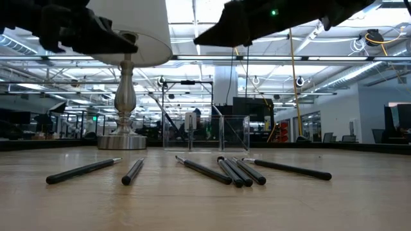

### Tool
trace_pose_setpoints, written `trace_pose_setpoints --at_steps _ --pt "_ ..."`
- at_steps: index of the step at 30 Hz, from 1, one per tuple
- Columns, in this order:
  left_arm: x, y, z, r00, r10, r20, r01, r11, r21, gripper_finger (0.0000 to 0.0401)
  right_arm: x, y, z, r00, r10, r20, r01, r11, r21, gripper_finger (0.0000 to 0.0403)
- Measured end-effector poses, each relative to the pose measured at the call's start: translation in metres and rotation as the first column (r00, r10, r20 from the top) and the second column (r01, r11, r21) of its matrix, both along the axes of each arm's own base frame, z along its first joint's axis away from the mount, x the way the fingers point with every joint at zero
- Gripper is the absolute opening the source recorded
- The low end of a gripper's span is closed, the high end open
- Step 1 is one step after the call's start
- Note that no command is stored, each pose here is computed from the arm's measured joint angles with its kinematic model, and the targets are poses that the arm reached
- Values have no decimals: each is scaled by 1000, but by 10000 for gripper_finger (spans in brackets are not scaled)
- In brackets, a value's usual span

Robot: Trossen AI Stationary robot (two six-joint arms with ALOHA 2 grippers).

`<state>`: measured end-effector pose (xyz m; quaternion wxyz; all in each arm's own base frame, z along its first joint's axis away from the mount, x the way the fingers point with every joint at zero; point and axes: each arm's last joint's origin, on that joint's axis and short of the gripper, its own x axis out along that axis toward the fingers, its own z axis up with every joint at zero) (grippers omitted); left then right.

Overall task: Put items in baskets/containers
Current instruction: Put the black eyeshadow brush into the transparent organizer

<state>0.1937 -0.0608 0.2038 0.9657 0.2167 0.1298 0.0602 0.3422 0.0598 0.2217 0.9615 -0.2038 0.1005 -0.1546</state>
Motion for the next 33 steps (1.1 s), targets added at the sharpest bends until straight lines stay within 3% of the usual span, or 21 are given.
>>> trace_pose_setpoints --at_steps 3,10,14,16,18,23,29,33 --pt "3 0 -7 998 -40 -43 39 999 -22 3 -2 1 -8 998 -23 -59 26 999 38 4" --pt "4 -6 -13 992 -100 -76 96 994 -57 4 -17 29 -22 974 -17 -225 44 993 114 1" --pt "3 -9 -12 991 -114 -70 109 992 -71 9 -20 64 0 965 -46 -257 84 987 138 1" --pt "2 -10 -12 991 -112 -70 107 992 -71 4 -15 80 17 961 -44 -274 101 975 196 1" --pt "2 -11 -12 991 -112 -69 107 992 -70 3 -12 90 25 947 -69 -312 161 947 277 1" --pt "2 -12 -11 992 -113 -62 109 992 -66 21 -4 92 27 884 -86 -460 331 810 485 1" --pt "2 -12 -9 992 -121 -42 120 992 -38 16 3 84 -2 813 -16 -582 420 707 569 11" --pt "3 -12 -9 992 -123 -43 122 992 -17 4 5 79 -17 778 -7 -629 472 668 576 60"
